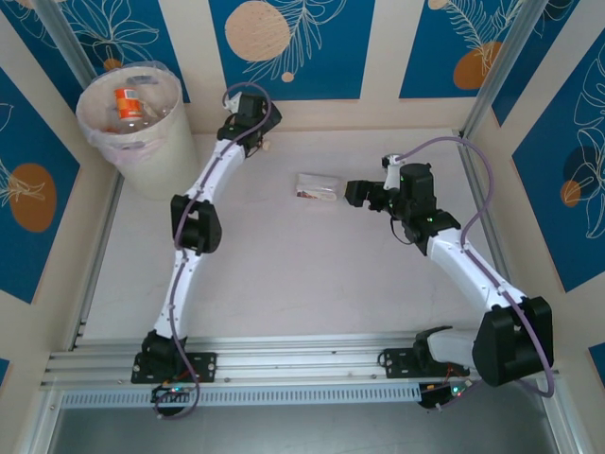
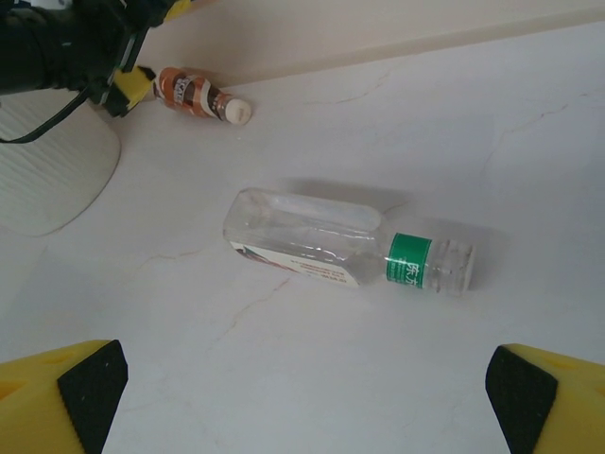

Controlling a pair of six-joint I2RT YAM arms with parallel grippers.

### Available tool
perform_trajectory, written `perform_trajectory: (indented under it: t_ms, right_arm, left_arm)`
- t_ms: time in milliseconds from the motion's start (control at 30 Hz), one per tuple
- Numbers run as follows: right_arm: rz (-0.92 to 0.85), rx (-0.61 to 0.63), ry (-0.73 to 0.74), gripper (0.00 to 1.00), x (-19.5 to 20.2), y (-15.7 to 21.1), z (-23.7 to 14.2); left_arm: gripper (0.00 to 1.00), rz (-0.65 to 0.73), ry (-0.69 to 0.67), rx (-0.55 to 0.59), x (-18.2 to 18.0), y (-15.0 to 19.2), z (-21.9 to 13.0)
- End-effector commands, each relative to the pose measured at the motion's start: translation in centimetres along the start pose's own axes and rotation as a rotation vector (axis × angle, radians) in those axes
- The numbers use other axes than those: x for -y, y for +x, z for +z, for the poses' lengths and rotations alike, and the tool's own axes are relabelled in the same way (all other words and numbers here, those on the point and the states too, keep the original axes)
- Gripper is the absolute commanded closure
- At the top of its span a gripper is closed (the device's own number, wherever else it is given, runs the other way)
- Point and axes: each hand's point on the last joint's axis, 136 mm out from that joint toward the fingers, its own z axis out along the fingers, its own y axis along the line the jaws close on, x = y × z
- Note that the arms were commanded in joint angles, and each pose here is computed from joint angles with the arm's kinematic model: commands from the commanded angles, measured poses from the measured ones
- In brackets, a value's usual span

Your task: Put the plastic bottles in the bin

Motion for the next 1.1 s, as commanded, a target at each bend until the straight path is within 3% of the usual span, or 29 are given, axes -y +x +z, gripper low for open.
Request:
perform_trajectory:
  t_ms: [0, 100, 233, 400, 700, 767, 867, 933, 1067]
  right_arm:
    - [0.013, -0.009, -0.009, 0.00, 0.1, -0.4, 0.5]
    - [0.024, -0.027, -0.019, 0.00, 0.1, -0.2, 1.3]
    - [0.039, -0.057, -0.023, 0.00, 0.2, 0.0, 2.2]
    - [0.048, -0.080, -0.014, 0.01, 0.5, 0.5, 2.8]
    - [0.049, -0.096, -0.004, 0.00, 0.8, 0.7, 3.4]
    - [0.047, -0.103, -0.001, 0.00, 0.9, 0.7, 3.4]
    - [0.040, -0.106, 0.008, 0.00, 1.1, 0.9, 3.3]
    - [0.036, -0.102, 0.015, 0.00, 1.2, 1.0, 3.2]
    - [0.035, -0.100, 0.016, 0.00, 1.4, 1.0, 3.4]
  left_arm:
    - [0.00, -0.101, -0.032, 0.042, -1.5, 0.1, 1.1]
    - [0.00, -0.143, -0.035, 0.041, -3.0, 1.6, 3.4]
    - [0.00, -0.123, 0.196, 0.044, 0.3, 2.0, 5.2]
    - [0.00, -0.070, 0.238, 0.100, 1.4, 0.2, 4.4]
    - [0.00, -0.019, 0.323, 0.090, 2.8, -0.5, 3.8]
    - [0.00, 0.054, 0.336, 0.099, 3.3, -1.6, 2.9]
    - [0.00, 0.316, 0.310, 0.118, 3.6, -3.6, 0.9]
    - [0.00, 0.478, 0.220, 0.118, 1.9, -4.9, 0.2]
    - [0.00, 0.506, 0.098, 0.078, -3.0, -7.2, 0.5]
